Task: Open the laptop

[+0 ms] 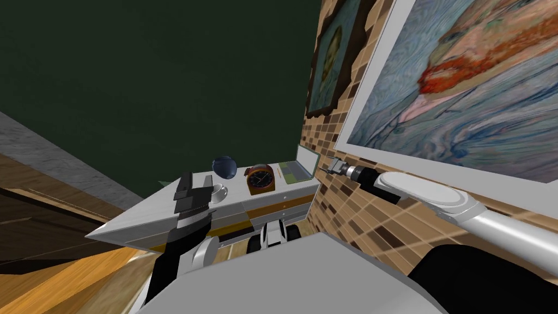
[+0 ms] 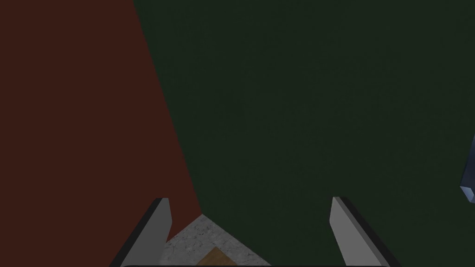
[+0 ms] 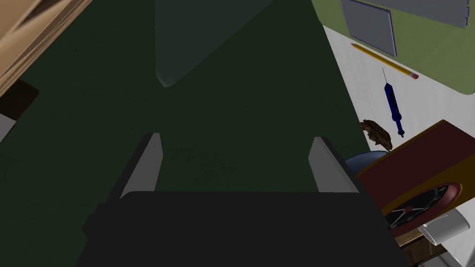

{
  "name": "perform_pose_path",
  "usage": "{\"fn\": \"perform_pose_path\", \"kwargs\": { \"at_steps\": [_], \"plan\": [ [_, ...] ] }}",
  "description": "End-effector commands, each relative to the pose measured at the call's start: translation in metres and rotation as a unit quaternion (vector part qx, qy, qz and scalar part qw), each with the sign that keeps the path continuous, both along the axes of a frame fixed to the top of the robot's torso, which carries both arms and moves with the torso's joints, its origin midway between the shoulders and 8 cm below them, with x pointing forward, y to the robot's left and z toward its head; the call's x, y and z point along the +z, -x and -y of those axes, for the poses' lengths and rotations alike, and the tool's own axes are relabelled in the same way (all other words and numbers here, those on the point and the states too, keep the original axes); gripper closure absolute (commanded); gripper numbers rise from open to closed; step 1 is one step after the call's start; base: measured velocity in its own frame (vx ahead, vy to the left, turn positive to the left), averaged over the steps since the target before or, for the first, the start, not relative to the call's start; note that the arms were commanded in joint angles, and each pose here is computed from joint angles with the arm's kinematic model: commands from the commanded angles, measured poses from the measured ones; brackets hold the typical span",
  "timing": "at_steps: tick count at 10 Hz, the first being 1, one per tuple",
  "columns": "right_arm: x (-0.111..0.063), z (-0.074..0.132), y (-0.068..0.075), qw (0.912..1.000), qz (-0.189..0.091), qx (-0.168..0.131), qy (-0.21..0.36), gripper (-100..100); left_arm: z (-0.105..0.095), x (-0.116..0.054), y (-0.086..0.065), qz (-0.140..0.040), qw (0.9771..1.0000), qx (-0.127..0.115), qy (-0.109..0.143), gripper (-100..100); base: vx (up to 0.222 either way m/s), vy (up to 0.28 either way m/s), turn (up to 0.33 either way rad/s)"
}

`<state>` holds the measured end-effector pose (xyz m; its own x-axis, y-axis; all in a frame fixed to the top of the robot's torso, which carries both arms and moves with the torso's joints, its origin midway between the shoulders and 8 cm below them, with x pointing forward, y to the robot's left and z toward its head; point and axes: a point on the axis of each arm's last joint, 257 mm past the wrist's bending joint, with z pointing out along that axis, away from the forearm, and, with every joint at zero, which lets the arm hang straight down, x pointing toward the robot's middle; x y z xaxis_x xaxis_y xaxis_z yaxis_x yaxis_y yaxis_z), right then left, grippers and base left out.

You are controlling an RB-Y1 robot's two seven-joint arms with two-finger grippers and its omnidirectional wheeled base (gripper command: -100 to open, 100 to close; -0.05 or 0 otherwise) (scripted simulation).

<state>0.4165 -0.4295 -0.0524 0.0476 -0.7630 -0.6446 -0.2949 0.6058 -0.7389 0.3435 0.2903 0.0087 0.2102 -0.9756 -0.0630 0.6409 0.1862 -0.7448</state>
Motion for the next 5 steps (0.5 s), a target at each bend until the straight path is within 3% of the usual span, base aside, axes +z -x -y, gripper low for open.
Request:
{"fn": "perform_pose_path", "kwargs": {
  "at_steps": [1,4,5],
  "plan": [
    [0.013,0.01,-0.007,0.999,0.012,-0.001,0.042,-100,0.0,0.0,0.0,0.0,1.0,0.0,0.0,0,0.026,0.002,0.02],
    [0.016,0.017,-0.01,0.997,0.014,-0.003,0.076,-100,0.0,0.0,0.0,0.0,1.0,0.0,0.0,0,0.019,0.006,0.029],
    [0.001,0.014,-0.004,0.9982,0.002,-0.004,0.059,-100,0.0,0.0,0.0,0.0,1.0,0.0,0.0,0,-0.014,0.029,-0.043]
  ]
}}
